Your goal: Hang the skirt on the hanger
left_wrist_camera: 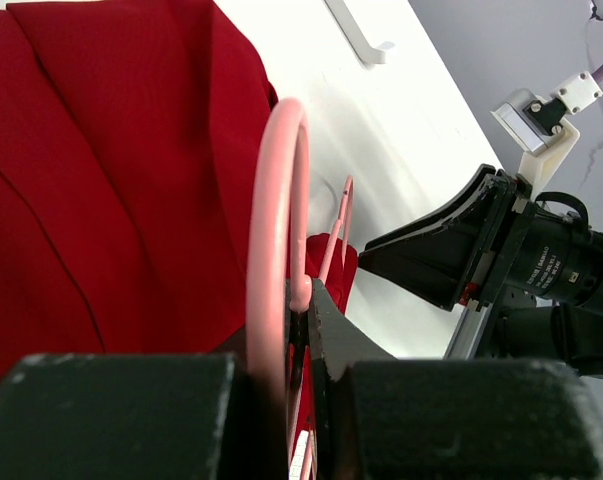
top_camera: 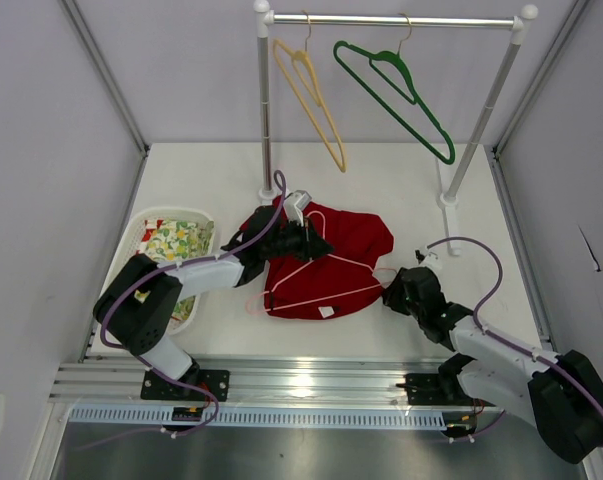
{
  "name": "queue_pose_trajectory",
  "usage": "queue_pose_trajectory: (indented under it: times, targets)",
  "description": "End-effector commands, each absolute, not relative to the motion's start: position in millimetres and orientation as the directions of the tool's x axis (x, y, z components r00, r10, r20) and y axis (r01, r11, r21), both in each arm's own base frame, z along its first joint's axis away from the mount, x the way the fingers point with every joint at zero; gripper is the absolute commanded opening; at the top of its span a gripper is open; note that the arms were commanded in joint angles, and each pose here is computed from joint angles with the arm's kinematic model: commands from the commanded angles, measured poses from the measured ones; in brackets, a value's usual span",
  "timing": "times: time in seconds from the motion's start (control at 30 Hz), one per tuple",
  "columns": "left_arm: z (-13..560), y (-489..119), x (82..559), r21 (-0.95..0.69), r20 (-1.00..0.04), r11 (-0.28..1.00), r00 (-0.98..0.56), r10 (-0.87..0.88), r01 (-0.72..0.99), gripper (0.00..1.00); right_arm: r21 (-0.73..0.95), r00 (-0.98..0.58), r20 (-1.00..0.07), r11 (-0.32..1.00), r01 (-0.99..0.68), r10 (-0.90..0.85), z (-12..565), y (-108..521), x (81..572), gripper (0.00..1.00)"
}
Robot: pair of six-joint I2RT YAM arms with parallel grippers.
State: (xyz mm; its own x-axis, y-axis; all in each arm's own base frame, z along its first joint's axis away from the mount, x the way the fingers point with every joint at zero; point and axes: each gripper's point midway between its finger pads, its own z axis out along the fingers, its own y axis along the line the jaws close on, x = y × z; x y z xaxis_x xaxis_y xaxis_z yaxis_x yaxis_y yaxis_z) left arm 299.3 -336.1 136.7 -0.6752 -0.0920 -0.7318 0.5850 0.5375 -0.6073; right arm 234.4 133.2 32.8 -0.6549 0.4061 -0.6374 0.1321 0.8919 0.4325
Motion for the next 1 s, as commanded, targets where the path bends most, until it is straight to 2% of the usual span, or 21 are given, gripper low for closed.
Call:
queue_pose_trajectory:
  times: [0.0,0.6,0.8,0.83,0.97]
  targets:
    - [154.7,-334.8,313.4,-0.572,-0.773,0.540,-0.626,-0.103,0.618,0.00,0.419,-0.616,-0.675,0.898,0.131,0.405,36.1,131.5,241.5,0.35]
    - [151.3,-336.8,313.3,-0.585,-0.759,0.527,-0.645,-0.089,0.616,0.00,0.383,-0.614,-0.693,0.915,0.129,0.377,33.1,134.1,245.4,0.32]
    - [150.6,-336.8,312.5,-0.584,-0.759,0.524,-0.646,-0.081,0.620,0.00,0.376,-0.607,-0.705,0.919,0.118,0.366,35.5,135.8,249.4,0.23]
    - [151.9,-337.0,312.7,-0.584,-0.759,0.524,-0.646,-0.081,0.621,0.00,0.375,-0.606,-0.706,0.919,0.119,0.367,36.2,135.6,249.4,0.16]
    - [155.9,-338.7,312.1,-0.584,-0.761,0.514,-0.644,-0.076,0.629,0.00,0.375,-0.600,-0.709,0.919,0.123,0.370,39.5,134.8,250.8,0.04]
